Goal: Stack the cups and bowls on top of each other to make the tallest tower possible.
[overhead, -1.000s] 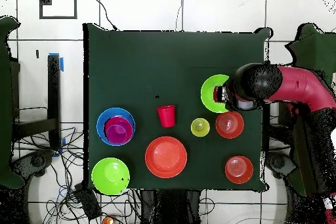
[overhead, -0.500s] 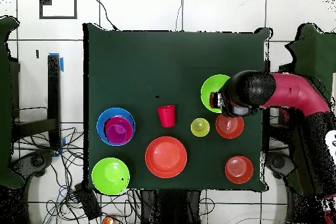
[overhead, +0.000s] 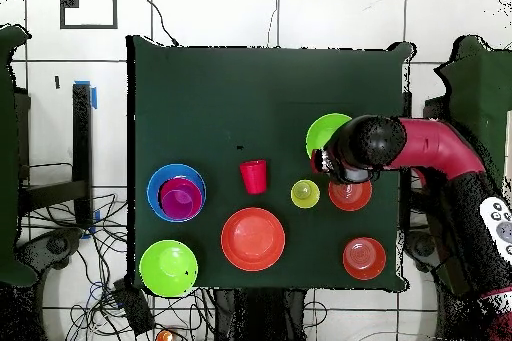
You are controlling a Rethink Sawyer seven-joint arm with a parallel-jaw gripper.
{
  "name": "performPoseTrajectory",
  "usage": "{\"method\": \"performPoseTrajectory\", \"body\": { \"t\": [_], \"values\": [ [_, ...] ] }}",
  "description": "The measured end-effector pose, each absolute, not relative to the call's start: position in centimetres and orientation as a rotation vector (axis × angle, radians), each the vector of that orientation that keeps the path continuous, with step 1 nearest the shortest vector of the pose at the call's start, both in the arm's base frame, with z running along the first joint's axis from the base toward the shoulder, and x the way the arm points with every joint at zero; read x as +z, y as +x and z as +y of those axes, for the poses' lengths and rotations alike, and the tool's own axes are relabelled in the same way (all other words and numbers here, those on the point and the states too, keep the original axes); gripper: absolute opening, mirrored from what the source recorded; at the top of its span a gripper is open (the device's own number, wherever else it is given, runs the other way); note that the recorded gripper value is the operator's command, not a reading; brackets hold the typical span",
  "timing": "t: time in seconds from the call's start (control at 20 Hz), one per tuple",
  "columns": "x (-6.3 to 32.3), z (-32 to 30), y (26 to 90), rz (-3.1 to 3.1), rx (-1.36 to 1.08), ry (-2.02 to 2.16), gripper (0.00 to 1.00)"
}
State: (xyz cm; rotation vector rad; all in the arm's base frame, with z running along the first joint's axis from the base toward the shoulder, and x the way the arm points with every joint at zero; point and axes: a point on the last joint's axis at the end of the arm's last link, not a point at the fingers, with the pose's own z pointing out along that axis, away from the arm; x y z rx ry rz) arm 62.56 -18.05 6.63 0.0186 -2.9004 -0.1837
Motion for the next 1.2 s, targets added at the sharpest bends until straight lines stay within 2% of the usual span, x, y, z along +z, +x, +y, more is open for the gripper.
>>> {"method": "performPoseTrajectory", "body": {
  "t": [1.2],
  "values": [
    [2.9, -18.7, 60.8, -2.893, -0.046, 0.147, 1.0]
  ]
}}
